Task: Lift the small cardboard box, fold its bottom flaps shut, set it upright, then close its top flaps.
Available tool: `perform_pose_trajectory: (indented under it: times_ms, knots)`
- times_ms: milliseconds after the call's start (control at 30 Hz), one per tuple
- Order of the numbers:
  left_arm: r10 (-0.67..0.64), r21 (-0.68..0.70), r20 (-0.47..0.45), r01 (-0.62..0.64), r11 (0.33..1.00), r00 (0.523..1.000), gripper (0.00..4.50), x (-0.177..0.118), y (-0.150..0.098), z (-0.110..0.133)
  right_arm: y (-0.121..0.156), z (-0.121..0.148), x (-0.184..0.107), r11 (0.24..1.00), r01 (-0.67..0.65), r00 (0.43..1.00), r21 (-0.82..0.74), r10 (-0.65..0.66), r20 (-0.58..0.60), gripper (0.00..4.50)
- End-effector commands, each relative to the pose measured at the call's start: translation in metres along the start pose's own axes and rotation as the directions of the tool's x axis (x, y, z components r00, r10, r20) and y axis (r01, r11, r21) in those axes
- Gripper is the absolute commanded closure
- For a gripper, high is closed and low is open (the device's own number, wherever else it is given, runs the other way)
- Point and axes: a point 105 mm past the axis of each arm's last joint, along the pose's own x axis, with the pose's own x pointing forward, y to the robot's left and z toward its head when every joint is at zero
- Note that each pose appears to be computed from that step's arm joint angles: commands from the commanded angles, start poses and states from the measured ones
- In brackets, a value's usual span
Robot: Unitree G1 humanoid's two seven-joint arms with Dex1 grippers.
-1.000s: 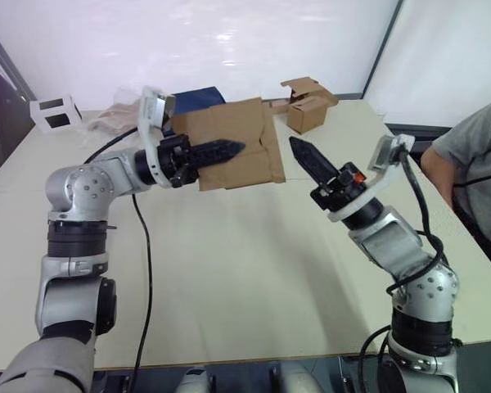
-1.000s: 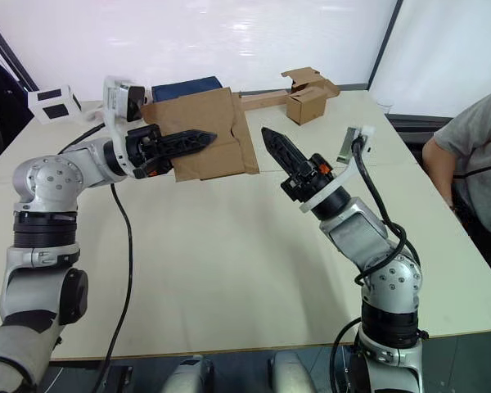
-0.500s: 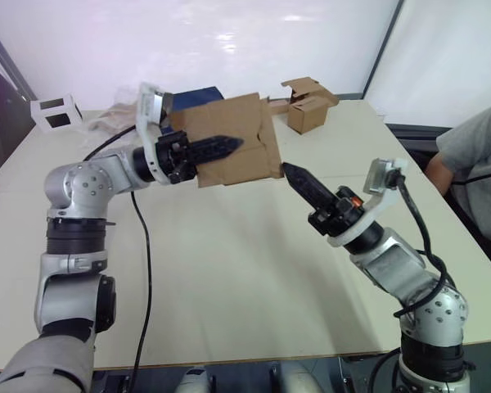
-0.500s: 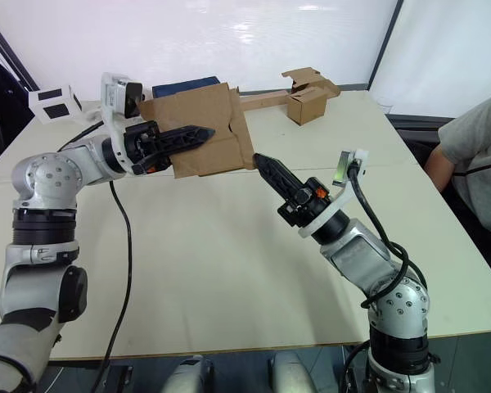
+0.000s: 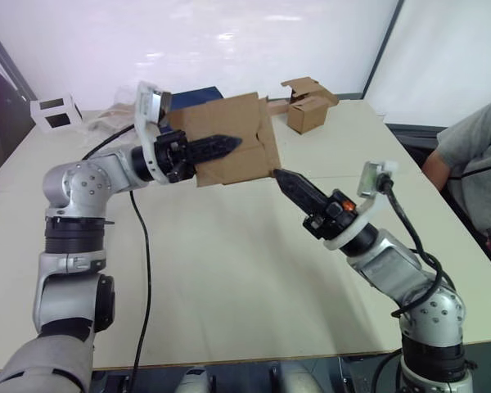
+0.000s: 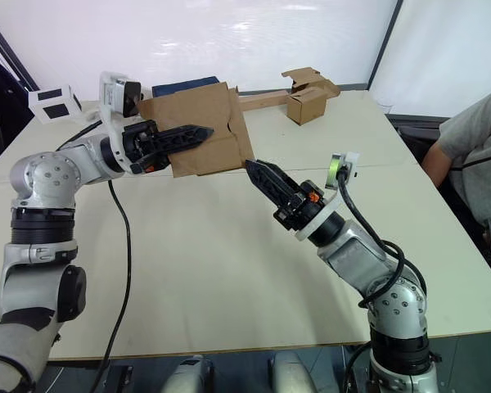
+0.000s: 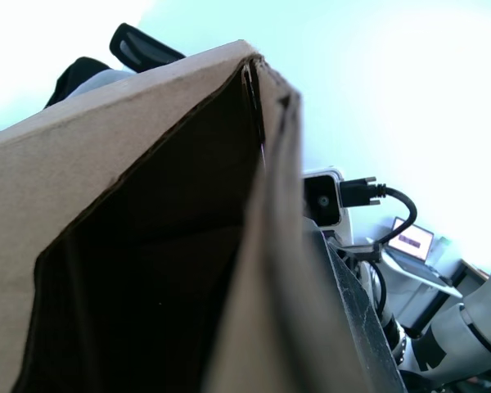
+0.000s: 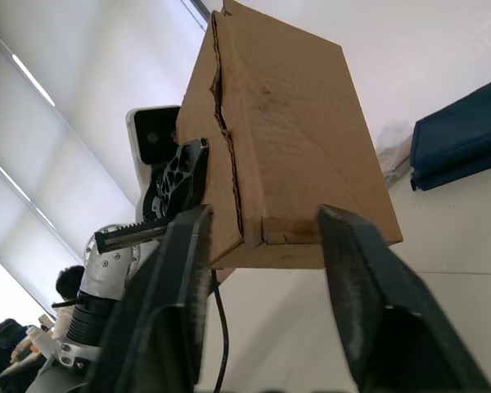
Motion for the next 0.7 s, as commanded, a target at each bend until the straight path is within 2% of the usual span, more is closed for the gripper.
perform_pose_trajectory:
  times_ms: [33,467,567,600,633,700]
  knots:
    - [-0.023,0.066,0.02,0.021,0.998,1.0,4.5,0.002,-0.008,0.016,0.014,0.006,0.003,0.997,-0.038,0.999,-0.071,0.04,0.022,2.59]
    - [-0.025,0.065,0.02,0.024,0.998,0.999,4.5,0.006,-0.007,0.015,0.025,0.011,0.012,0.993,-0.091,0.995,-0.071,0.094,0.04,2.59]
    - [-0.027,0.067,0.024,0.025,0.997,0.999,4.5,0.007,-0.007,0.015,0.026,0.012,0.016,0.992,-0.1,0.994,-0.072,0.103,0.039,3.26]
    - [-0.027,0.068,0.025,0.025,0.997,0.999,4.5,0.006,-0.007,0.015,0.027,0.012,0.018,0.992,-0.106,0.993,-0.072,0.109,0.039,3.62]
    - [-0.027,0.068,0.027,0.025,0.997,0.999,4.5,0.006,-0.007,0.015,0.027,0.012,0.019,0.991,-0.111,0.993,-0.072,0.114,0.039,4.19]
    - [-0.026,0.069,0.029,0.024,0.997,0.999,4.5,0.006,-0.006,0.015,0.028,0.012,0.02,0.99,-0.119,0.992,-0.072,0.121,0.036,4.44]
